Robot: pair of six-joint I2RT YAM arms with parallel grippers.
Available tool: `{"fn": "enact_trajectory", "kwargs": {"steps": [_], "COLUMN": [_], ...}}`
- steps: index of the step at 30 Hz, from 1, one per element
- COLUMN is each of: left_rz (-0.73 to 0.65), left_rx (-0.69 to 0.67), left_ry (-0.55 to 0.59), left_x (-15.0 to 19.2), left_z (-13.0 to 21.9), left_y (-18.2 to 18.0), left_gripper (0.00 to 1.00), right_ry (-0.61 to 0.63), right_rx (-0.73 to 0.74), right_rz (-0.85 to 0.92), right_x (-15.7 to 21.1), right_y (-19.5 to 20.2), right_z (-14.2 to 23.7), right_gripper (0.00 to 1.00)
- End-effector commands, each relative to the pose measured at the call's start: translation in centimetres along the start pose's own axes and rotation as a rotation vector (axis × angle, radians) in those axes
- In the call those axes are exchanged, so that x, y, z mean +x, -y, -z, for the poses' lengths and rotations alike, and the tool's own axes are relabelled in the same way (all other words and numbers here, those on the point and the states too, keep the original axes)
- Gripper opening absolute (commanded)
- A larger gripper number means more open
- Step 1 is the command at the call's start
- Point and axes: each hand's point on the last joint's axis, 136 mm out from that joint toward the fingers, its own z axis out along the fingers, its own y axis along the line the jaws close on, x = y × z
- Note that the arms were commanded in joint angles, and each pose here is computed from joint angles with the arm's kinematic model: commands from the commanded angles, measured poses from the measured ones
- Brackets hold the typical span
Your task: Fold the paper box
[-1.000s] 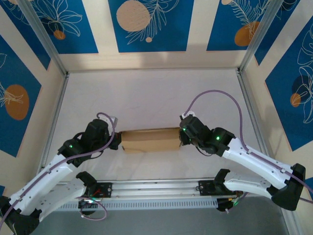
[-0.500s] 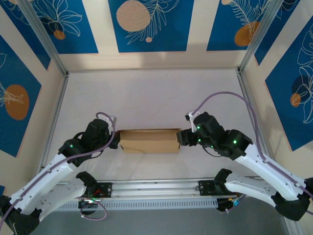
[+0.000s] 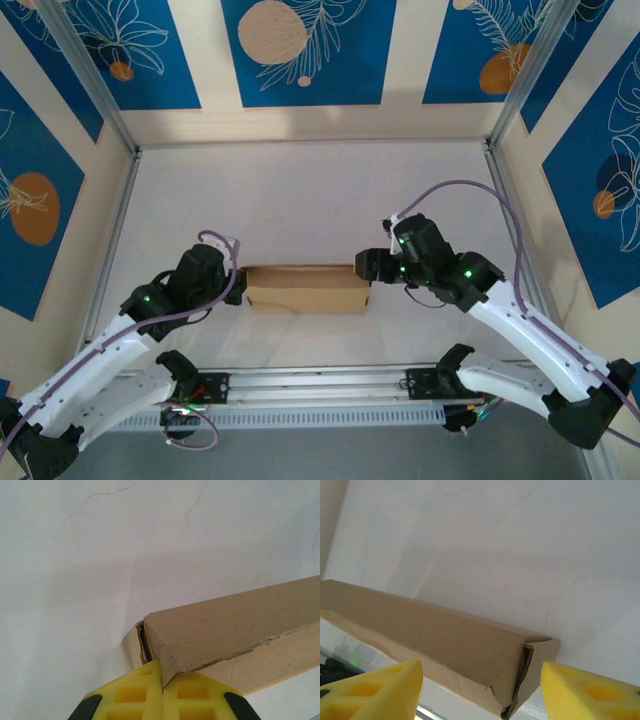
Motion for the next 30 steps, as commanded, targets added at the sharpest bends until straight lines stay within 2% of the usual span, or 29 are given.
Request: {"fn": "enact_trajectory", "kwargs": {"steps": [1,10,15,18,26,30], "left_rz": [-0.014,0.000,0.013,0.013,0.007,-0.015], "left_rx": [-0.056,-0.043,-0.009,0.017,0.090,0.217], "left_ry": [-0.090,-0.077,-0.063,-0.068,-0.090,-0.103], "left_x": [2.7,2.4,2.2,2.3,1.8,1.2], "left_z": [-0.6,-0.3,0.3,0.7,3.3,4.9], "left_y": [-1.3,-1.0,-0.5,-0.1,1.3,3.8], "left_gripper": [0.00,0.01,0.14,0.26,0.34,0.40], "right_ry": [0.010,-0.053,-0.069,-0.076,-0.078,-0.077], "right_rx": [0.048,0.116,0.123,0.129,0.141,0.149], "right_rz": [-0.027,0.027,0.026,0.030,0.035,0.036], "right_x": [0.2,3.2,4.1,4.3,4.3,4.2], "right_y": [0.8,2.3,2.9,3.0,3.2,3.4], "right_z": [-0.6,-2.1,-2.3,-2.5,-2.5,-2.5], "right_gripper": [0.63,0.47,0.44,0.42,0.40,0.39]}}
